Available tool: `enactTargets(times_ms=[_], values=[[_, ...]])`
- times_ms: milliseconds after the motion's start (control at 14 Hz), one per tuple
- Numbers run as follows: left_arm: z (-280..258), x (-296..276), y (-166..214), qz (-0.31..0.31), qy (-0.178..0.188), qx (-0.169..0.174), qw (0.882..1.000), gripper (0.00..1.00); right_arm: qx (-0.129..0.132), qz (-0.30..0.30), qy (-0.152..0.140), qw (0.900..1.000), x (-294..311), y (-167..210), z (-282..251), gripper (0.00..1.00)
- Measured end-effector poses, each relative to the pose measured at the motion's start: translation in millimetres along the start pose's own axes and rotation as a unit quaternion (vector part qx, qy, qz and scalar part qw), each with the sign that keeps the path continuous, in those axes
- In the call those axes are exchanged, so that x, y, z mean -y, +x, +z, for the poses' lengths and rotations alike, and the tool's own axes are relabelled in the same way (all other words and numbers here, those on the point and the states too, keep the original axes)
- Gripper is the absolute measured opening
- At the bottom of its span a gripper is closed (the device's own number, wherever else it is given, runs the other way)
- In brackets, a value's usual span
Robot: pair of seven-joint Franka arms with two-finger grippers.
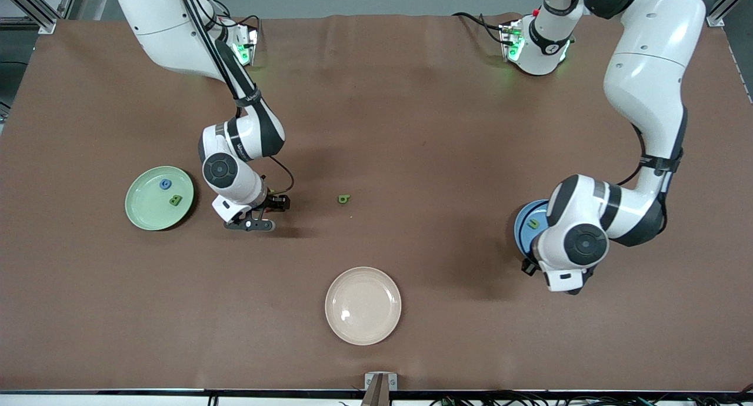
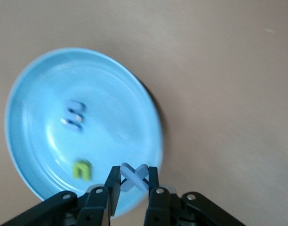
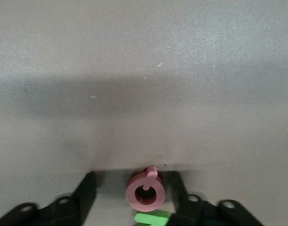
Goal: Sort upper and lower case letters into plates
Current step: 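Release x on the blue plate while the right gripper carries pink d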
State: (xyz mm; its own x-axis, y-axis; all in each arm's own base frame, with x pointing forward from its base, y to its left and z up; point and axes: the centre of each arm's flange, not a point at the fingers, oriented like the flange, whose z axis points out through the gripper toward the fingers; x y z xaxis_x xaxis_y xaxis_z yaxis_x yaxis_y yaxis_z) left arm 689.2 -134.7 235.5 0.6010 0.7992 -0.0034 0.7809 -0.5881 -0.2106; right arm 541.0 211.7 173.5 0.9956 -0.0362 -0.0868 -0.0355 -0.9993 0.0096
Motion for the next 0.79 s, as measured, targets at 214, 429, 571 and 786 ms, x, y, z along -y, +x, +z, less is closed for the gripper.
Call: enactTargets(times_ms=[214, 429, 571, 786], values=[[6.6, 29.9, 20.2, -0.008, 0.01, 0.017, 1.0, 0.28, -0.002, -0.001, 0.001, 1.0, 1.4, 1.3, -2.3, 0.52], [11.2, 50.2, 32.2, -0.018, 0.007, 0.044, 0.999, 0.43, -0.003, -0.002, 0.002, 1.0, 2.7, 2.1, -3.8, 0.37], [10.9, 51.2, 30.8, -0.016, 0.004, 0.05, 0.999, 0.61, -0.003, -0.002, 0.002, 1.0, 2.6, 2.2, -3.9, 0.37], [-9.7, 38.2, 3.9, 0.0, -0.011, 0.051, 0.999, 0.92, -0.003, 0.0, 0.003, 1.0, 2.1, 2.4, -3.9, 0.36]])
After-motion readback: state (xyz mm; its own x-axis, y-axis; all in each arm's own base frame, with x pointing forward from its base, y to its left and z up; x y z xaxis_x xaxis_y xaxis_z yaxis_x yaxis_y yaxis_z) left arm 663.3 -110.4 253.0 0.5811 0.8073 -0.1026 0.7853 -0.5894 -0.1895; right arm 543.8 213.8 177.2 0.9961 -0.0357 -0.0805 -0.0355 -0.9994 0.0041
